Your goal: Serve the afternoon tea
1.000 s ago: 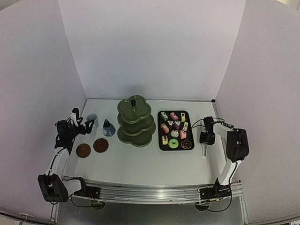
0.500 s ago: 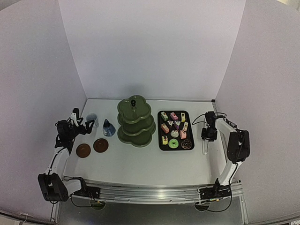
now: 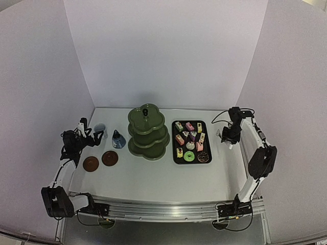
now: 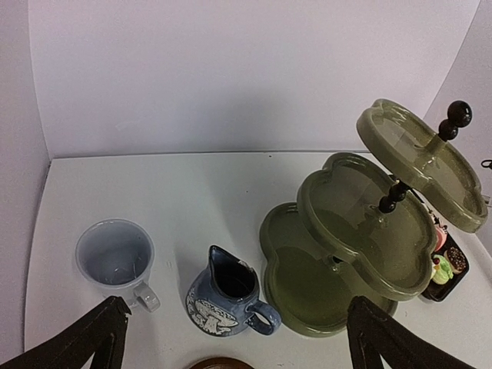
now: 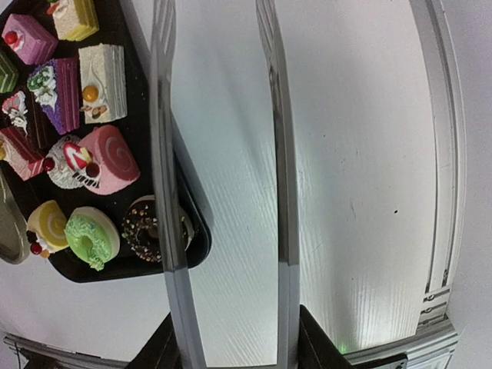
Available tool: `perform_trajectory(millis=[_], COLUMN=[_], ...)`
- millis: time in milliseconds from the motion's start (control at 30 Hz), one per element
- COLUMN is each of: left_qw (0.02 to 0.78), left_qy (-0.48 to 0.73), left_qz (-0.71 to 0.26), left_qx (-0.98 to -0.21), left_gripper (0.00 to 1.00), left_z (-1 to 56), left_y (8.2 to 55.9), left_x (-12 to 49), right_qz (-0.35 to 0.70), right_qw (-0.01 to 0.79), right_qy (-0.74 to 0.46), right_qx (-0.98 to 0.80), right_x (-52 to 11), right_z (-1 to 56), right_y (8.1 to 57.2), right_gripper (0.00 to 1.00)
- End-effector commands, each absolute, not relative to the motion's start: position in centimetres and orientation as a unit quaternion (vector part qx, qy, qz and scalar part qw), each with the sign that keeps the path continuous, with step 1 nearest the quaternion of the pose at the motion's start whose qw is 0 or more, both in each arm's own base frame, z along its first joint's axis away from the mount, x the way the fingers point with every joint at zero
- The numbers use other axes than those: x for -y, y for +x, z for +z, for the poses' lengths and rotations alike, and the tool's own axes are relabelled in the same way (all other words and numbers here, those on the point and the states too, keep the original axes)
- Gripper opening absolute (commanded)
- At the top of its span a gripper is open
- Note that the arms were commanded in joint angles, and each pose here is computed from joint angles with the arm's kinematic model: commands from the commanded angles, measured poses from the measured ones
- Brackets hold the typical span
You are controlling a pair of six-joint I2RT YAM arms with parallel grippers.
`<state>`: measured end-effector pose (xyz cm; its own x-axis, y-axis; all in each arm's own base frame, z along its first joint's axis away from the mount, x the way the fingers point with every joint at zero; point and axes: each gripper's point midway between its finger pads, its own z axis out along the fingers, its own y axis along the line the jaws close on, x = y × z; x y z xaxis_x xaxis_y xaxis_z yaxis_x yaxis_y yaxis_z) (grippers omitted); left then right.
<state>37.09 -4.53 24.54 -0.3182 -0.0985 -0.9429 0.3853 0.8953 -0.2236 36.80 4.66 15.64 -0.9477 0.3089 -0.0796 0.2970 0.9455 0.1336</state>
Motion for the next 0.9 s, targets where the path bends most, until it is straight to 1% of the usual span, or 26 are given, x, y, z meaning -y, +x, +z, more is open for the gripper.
perform_trajectory(millis=[0,200,267,367,433,600,867], left_qw=[0.603,0.602,0.601,0.601,0.602,0.602,0.605], left_qy=[0.112,0.110,0.109,0.107,0.106,0.103,0.103], left_qz=[-0.212,-0.214,-0.216,-0.217,-0.216,-0.216,-0.222], left_qx=[-0.761,-0.761,-0.762,-0.762,-0.762,-0.762,-0.758], left_gripper=[1.00,1.00,1.00,1.00,1.00,1.00,1.00], left_z=[27.1,27.0,26.9,26.9,26.9,26.8,26.9], left_y=[37.5,37.5,37.5,37.5,37.5,37.4,37.3], left_x=[5.0,5.0,5.0,5.0,5.0,4.9,5.0], right_qz=[0.073,0.059,0.060,0.046,0.032,0.014,0.055], right_qw=[0.042,0.068,0.084,0.125,0.137,0.156,0.172], right_qy=[0.166,0.162,0.138,0.068,0.036,0.010,-0.050], right_qx=[-0.983,-0.983,-0.985,-0.989,-0.989,-0.988,-0.982], right_x=[-4.9,-4.6,-5.7,-8.0,-9.0,-9.4,-13.5], right_z=[17.7,18.9,19.6,21.0,21.3,21.8,22.9], right_y=[35.9,35.9,36.0,35.8,35.0,32.4,28.3], right_gripper=[0.40,0.36,0.36,0.35,0.35,0.34,0.33])
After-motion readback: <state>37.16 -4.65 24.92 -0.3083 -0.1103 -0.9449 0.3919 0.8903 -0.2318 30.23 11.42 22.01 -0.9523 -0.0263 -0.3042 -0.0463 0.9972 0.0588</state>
